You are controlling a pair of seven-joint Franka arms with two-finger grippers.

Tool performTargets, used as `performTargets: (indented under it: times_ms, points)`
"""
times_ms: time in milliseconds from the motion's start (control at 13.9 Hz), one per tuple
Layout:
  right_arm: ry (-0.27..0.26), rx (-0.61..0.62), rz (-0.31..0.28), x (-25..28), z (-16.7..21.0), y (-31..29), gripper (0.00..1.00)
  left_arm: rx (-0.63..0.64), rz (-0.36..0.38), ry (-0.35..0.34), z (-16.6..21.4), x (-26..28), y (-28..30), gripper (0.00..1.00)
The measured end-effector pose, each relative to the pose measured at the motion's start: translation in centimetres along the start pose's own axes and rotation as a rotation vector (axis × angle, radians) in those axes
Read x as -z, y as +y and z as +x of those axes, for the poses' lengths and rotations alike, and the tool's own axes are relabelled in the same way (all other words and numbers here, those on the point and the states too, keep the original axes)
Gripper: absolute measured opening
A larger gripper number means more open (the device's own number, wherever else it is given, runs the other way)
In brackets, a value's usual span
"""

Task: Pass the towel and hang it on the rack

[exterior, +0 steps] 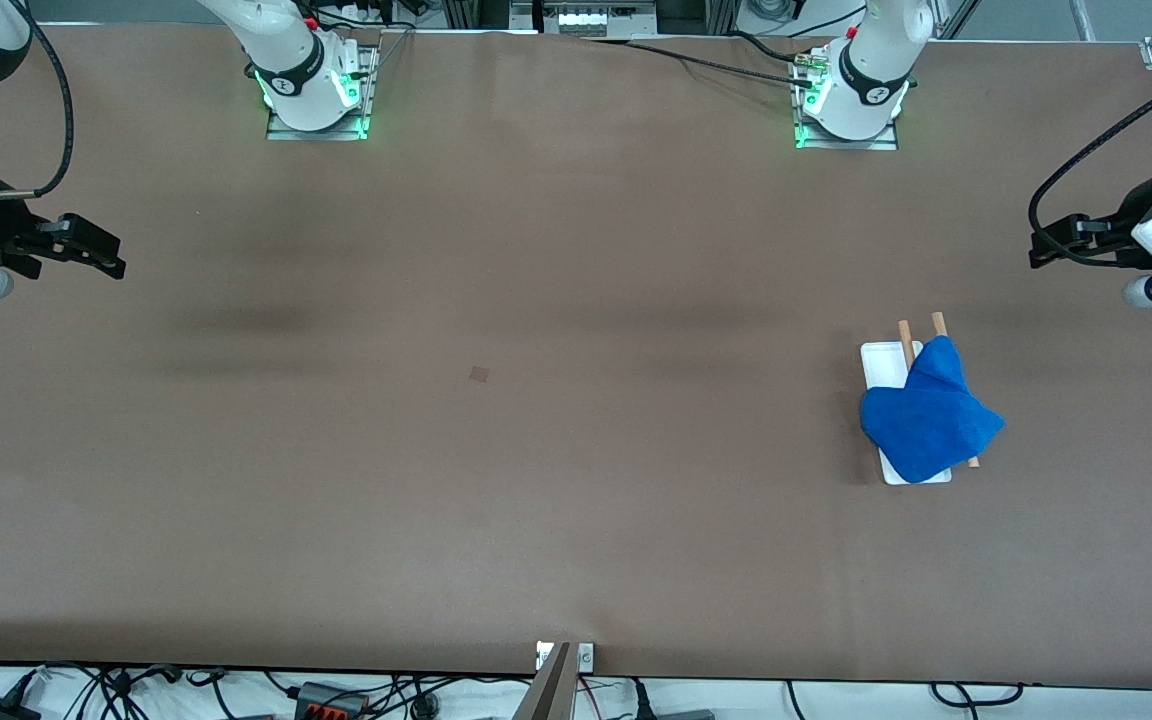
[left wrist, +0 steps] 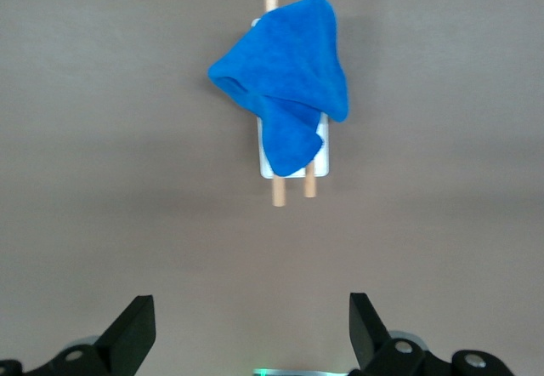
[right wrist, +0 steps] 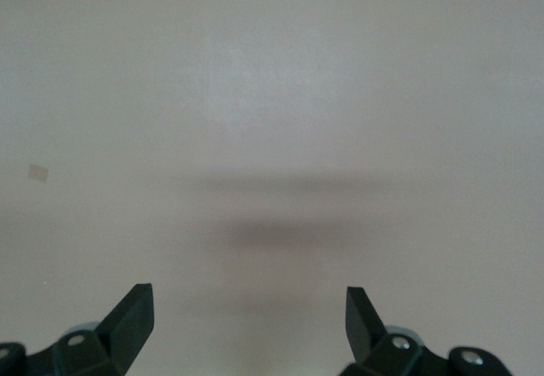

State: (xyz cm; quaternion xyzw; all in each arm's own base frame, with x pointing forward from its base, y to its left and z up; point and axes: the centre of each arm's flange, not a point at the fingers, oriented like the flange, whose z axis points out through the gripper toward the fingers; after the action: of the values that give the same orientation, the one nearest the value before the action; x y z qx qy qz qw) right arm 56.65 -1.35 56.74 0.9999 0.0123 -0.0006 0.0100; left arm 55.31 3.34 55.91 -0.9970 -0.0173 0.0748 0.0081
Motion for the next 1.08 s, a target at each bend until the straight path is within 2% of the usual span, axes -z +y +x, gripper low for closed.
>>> performTargets:
  times_ms: [288, 1079]
  points:
    - [0.004, 0.011, 0.000, 0.2, 0.0, -0.6, 1.00, 0.024, -0.038, 0.006, -0.2, 0.1, -0.8, 1.00]
    - [0.005, 0.011, 0.000, 0.2, 0.0, -0.6, 1.00, 0.010, -0.036, 0.012, -0.1, 0.2, 0.4, 1.00]
